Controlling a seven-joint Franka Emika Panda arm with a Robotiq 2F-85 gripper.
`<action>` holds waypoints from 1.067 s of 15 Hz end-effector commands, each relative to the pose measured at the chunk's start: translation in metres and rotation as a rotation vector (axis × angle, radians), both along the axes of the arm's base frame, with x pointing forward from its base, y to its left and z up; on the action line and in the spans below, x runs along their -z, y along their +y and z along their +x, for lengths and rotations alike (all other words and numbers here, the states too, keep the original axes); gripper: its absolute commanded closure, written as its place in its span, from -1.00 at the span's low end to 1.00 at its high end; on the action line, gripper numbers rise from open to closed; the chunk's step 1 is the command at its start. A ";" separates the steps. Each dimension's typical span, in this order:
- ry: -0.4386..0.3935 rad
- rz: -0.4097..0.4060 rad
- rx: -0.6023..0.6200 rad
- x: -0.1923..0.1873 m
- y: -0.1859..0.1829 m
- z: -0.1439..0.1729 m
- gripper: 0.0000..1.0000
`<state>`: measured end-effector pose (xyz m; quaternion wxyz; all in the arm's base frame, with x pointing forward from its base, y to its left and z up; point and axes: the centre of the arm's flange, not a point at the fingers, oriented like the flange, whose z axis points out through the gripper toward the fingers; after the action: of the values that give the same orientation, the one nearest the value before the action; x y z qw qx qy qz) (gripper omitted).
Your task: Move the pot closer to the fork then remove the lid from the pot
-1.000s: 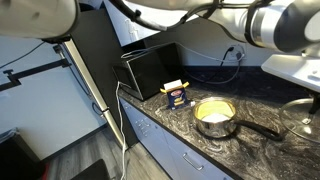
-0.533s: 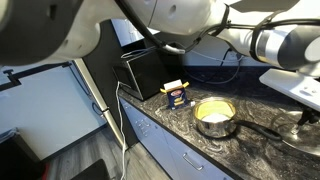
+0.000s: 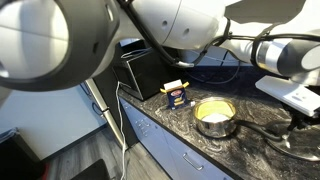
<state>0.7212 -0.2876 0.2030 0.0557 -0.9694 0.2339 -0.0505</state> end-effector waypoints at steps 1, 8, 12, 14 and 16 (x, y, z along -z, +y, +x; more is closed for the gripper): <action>0.027 -0.005 0.003 -0.005 0.001 0.019 0.93; 0.045 -0.042 -0.044 -0.031 0.022 0.014 -0.39; 0.022 -0.126 -0.100 -0.079 0.049 -0.003 -0.99; 0.008 -0.182 -0.128 -0.109 0.062 -0.018 -1.00; -0.008 -0.220 -0.146 -0.136 0.071 -0.035 -1.00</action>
<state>0.7407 -0.2422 0.2960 -0.0200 -0.9843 0.1608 -0.0695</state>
